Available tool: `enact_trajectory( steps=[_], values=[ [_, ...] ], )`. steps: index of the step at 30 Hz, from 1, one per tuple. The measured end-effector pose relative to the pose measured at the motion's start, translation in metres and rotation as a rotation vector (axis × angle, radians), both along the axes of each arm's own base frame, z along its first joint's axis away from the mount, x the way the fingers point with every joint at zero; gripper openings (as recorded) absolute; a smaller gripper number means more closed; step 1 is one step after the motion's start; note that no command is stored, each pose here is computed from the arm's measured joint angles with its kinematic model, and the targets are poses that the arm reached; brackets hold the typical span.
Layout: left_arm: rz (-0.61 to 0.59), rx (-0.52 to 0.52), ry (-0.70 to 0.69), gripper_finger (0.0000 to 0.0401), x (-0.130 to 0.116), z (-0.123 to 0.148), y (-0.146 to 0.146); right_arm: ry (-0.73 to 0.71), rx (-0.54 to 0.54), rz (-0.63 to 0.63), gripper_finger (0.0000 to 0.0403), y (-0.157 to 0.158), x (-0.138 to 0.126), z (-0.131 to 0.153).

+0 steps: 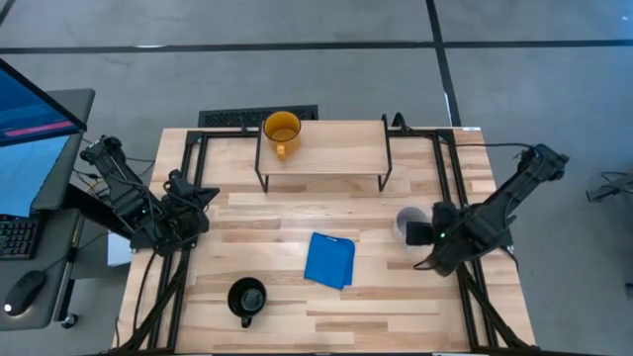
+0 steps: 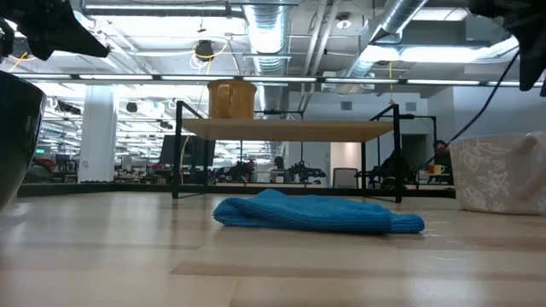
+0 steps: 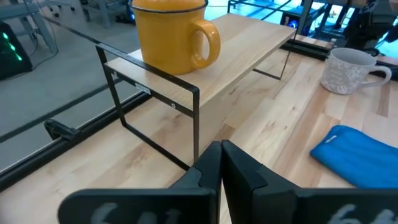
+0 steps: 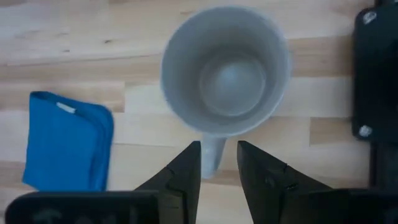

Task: Stack small to large cups/mugs on shelf
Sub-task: Put the white mug on the shelf

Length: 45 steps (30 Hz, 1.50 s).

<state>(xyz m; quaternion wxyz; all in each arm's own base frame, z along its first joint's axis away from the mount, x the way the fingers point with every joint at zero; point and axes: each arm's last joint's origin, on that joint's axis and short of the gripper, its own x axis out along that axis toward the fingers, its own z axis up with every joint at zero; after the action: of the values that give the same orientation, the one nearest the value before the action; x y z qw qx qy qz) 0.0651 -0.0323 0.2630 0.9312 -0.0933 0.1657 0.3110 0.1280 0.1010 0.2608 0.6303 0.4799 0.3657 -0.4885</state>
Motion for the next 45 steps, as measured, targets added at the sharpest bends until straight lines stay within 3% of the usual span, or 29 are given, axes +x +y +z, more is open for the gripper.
enact_trajectory(
  steps=[6,10,14,19,23,45],
  values=[
    [-0.01,-0.048,0.015,0.0,0.001,-0.001,-0.002,-0.201,0.002,0.043,0.0127,-0.005,-0.003,0.009],
    [-0.01,-0.051,0.012,0.0,0.001,-0.001,-0.002,-0.219,0.015,0.067,0.0127,0.001,0.008,0.006],
    [-0.01,-0.051,0.012,0.0,0.001,-0.001,-0.002,-0.178,-0.004,0.063,0.0127,0.007,0.019,-0.004],
    [-0.01,-0.051,0.012,0.0,0.001,-0.001,-0.002,-0.062,0.117,0.034,0.0127,0.016,0.023,-0.011],
    [-0.01,-0.05,0.013,0.0,0.001,-0.001,-0.002,-0.064,0.16,0.034,0.0127,0.024,0.029,-0.006],
    [-0.021,-0.024,0.031,0.0,0.001,-0.001,-0.002,0.113,0.125,-0.012,0.0127,0.028,0.044,-0.018]
  ],
)
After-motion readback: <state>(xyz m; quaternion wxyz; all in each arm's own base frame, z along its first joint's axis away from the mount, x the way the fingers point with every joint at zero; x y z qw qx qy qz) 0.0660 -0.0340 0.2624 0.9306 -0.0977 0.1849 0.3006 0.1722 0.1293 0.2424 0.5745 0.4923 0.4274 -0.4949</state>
